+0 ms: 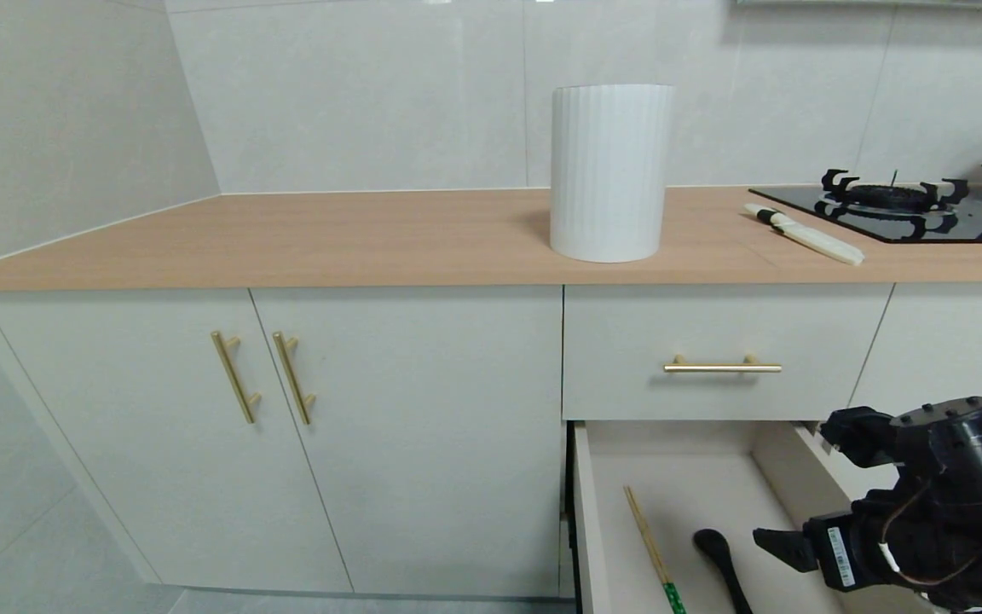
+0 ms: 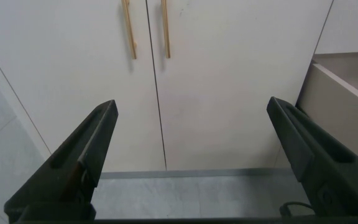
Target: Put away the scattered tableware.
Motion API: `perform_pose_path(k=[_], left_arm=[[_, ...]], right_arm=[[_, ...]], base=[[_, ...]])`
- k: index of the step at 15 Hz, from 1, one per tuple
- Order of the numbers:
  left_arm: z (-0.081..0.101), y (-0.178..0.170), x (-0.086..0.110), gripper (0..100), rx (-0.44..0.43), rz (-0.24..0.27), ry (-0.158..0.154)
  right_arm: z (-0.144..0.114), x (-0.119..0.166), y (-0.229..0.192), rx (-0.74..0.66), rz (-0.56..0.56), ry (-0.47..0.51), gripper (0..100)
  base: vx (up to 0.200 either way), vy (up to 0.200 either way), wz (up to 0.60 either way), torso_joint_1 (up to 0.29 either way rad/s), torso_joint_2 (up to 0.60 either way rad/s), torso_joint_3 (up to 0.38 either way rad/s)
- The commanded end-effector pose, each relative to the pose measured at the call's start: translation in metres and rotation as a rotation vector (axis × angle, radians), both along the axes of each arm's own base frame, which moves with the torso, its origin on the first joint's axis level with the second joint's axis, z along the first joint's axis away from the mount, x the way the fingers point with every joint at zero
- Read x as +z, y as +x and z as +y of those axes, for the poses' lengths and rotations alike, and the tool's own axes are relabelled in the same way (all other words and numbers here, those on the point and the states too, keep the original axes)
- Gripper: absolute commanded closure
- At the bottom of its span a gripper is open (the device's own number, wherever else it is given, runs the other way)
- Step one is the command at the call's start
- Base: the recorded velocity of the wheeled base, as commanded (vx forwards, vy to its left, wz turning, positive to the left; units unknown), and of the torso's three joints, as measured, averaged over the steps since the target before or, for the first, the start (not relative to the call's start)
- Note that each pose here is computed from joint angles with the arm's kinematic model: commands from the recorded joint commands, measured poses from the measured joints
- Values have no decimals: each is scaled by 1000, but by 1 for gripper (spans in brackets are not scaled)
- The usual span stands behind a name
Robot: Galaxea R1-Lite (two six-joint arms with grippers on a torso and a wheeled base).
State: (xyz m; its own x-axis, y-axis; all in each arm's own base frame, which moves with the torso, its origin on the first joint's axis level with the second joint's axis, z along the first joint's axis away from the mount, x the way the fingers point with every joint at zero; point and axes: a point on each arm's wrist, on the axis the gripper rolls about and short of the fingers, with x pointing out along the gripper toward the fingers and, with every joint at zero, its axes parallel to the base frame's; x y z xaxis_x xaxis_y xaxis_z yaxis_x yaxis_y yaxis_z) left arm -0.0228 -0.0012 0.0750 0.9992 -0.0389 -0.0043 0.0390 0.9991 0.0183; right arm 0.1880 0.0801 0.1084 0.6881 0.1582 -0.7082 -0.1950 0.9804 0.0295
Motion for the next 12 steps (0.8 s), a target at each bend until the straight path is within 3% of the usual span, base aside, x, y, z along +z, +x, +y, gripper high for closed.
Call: perform_pose_path(k=[1, 11, 12], left_arm=[[0, 0, 0, 0, 1, 0, 0], [0, 0, 0, 0, 1, 0, -2], [0, 0, 0, 0, 1, 0, -2]], right_arm=[[-2, 12, -9, 24, -47, 5, 0], [0, 14, -23, 88, -21, -27, 0], [2, 13, -24, 99, -8, -33, 0]], base=[[-200, 0, 0, 2, 7, 2], [-200, 0, 0, 1, 1, 3], [0, 0, 0, 0, 0, 0]])
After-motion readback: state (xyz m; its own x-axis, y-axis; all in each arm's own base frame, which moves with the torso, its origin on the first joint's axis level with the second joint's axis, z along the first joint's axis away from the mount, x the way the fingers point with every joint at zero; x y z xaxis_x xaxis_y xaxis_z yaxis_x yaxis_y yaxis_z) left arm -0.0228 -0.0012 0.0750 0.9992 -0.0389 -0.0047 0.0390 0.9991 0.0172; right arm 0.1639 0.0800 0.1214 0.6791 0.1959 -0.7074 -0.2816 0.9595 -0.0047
